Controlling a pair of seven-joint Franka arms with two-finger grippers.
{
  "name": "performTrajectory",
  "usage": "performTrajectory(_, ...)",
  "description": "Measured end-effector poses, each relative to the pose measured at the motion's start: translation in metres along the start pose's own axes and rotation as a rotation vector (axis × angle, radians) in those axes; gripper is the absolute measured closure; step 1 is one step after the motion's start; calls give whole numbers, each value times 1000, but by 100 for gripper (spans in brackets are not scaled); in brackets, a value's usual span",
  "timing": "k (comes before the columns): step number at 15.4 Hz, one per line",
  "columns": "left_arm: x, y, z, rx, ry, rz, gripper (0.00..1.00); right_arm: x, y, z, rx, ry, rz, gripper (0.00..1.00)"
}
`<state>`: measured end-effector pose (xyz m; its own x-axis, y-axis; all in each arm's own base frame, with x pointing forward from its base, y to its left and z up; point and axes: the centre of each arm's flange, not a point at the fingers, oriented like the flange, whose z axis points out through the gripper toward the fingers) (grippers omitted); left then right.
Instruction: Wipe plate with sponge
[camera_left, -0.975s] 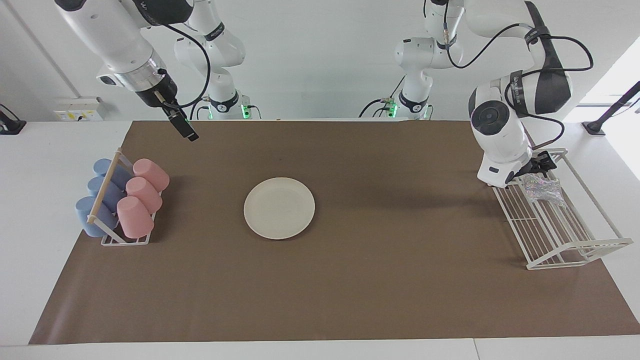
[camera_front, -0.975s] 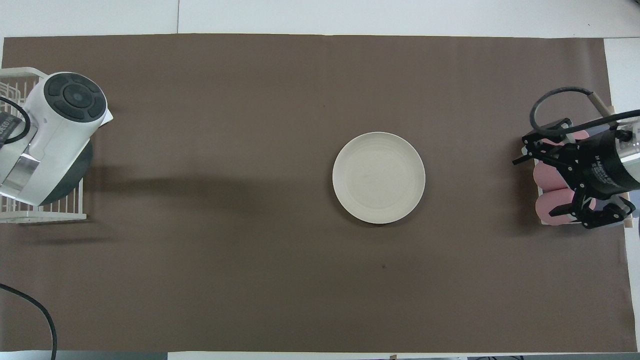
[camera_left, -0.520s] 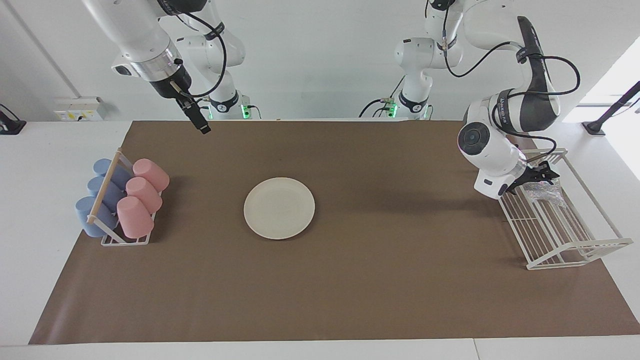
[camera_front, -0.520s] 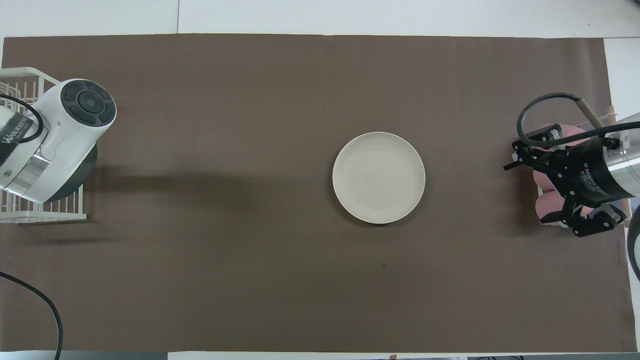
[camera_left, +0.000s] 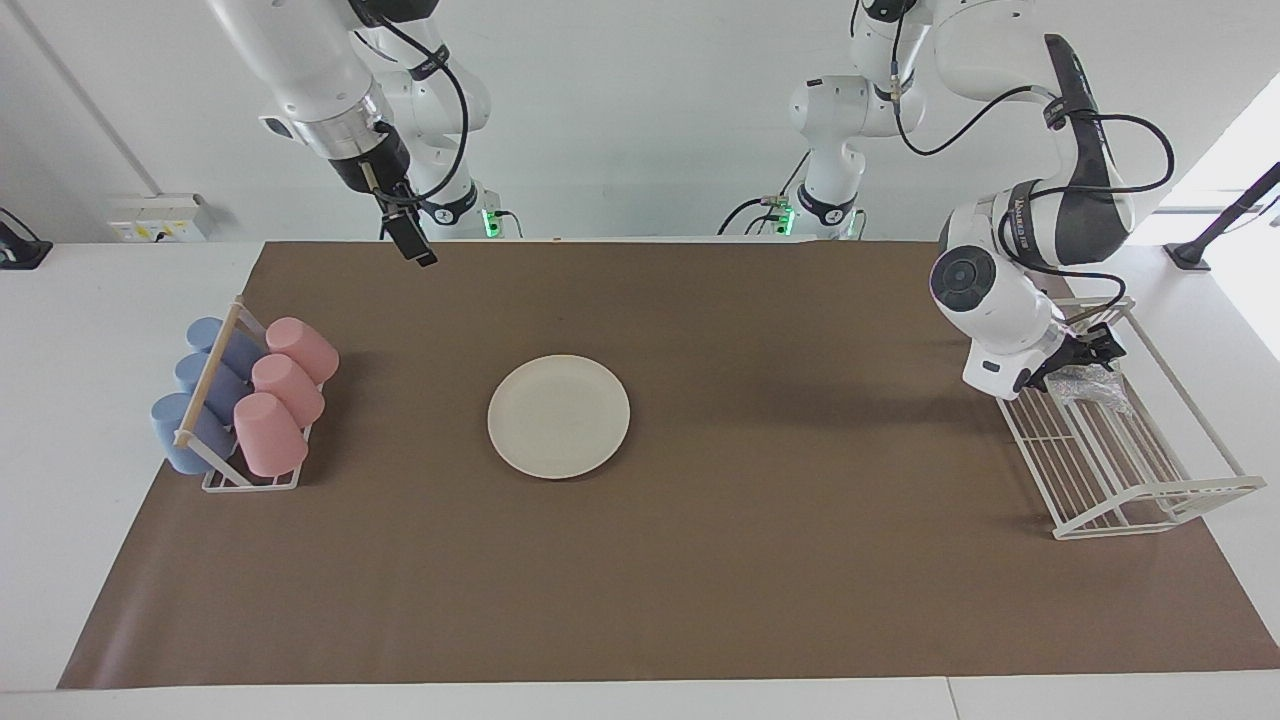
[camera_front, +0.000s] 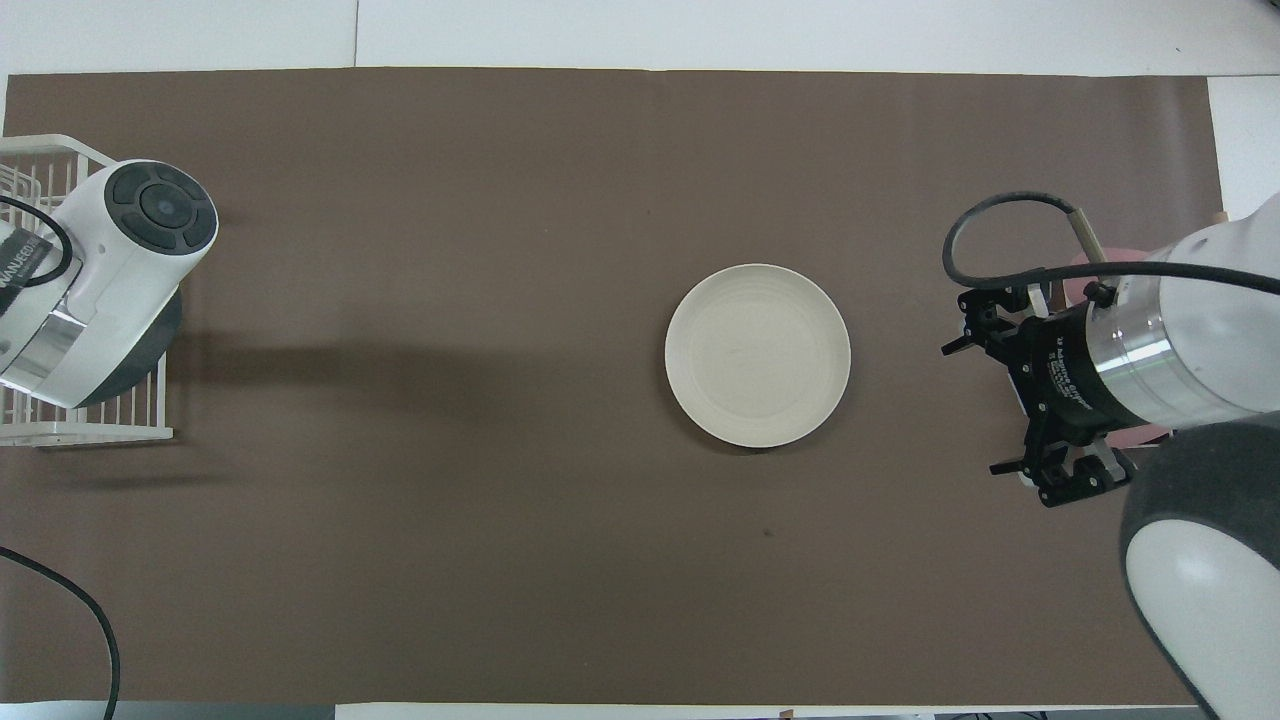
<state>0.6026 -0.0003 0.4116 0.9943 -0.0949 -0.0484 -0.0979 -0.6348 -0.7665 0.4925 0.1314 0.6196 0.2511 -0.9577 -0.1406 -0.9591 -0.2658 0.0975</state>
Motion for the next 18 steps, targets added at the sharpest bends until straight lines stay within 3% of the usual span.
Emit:
performTrajectory(3, 0, 1, -1, 0, 3, 0, 94, -9, 1, 0, -5, 4, 1, 0)
performTrajectory(10, 5, -16, -23, -28, -7, -59, 95, -29, 2, 2, -3, 11, 26, 0)
performTrajectory(14, 4, -46, -79, -138, -70, -163, 95, -51, 0, 1, 32, 11, 35, 0)
performTrajectory(18, -6, -75, -129, -387, -138, -256, 95, -71, 2, 4, 34, 13, 31, 0)
